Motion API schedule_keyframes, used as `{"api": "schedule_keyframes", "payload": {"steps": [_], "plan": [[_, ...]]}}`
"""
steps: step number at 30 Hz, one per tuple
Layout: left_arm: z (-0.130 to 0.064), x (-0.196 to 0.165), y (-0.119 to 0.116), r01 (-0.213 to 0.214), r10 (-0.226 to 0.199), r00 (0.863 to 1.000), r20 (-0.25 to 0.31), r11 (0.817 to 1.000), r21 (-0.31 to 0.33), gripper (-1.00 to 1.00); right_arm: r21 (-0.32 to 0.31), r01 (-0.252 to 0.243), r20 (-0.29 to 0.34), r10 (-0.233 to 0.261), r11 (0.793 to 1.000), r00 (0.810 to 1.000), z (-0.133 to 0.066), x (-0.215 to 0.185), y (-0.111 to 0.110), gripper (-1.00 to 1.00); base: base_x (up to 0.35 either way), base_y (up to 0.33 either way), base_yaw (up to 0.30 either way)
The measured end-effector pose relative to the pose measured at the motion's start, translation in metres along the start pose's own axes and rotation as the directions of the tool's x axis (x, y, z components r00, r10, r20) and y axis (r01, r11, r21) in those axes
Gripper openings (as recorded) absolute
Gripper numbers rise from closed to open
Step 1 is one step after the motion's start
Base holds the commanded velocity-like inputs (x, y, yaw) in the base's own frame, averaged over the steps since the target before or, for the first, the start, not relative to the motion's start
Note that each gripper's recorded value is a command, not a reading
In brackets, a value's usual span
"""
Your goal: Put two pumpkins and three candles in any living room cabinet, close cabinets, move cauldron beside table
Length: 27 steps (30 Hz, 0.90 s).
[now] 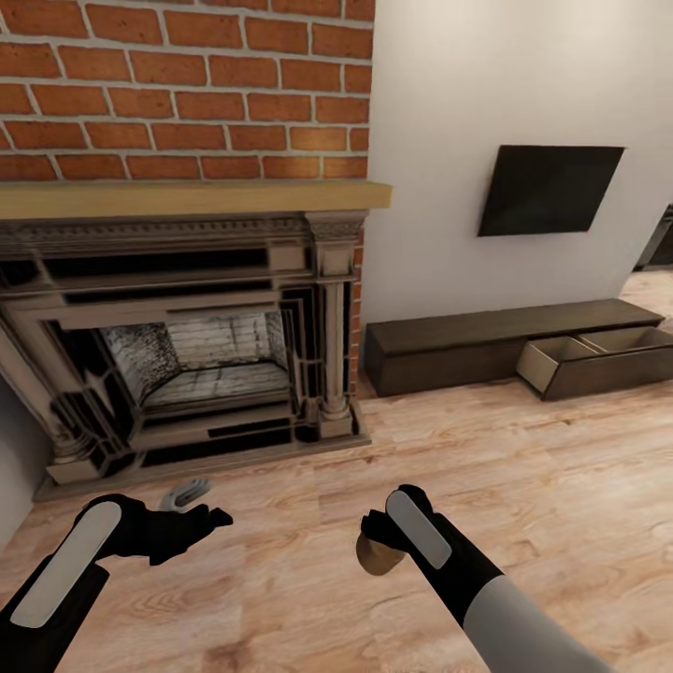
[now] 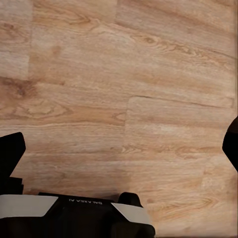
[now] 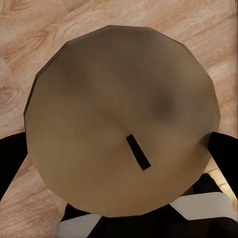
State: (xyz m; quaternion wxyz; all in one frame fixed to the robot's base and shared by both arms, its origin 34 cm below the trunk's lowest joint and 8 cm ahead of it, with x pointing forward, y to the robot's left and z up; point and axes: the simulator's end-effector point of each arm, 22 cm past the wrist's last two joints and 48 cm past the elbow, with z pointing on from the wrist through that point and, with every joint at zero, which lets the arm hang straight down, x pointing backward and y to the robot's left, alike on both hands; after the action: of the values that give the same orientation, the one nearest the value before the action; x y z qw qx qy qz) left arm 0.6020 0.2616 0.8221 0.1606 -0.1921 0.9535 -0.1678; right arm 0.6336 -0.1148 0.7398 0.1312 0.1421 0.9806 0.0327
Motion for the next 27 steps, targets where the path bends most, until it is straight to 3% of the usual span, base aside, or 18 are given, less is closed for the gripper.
{"api": "schedule_keyframes", "payload": {"steps": [27], "plan": [[-0.032,-0.004,-0.011,0.000,0.000,1.000,-0.001,1.000,-0.001,1.00,0.001,-0.002,0.000,0.002,1.000,1.000,-0.034,-0.005,0.001,-1.00,0.000,0.000,-0.273]]}}
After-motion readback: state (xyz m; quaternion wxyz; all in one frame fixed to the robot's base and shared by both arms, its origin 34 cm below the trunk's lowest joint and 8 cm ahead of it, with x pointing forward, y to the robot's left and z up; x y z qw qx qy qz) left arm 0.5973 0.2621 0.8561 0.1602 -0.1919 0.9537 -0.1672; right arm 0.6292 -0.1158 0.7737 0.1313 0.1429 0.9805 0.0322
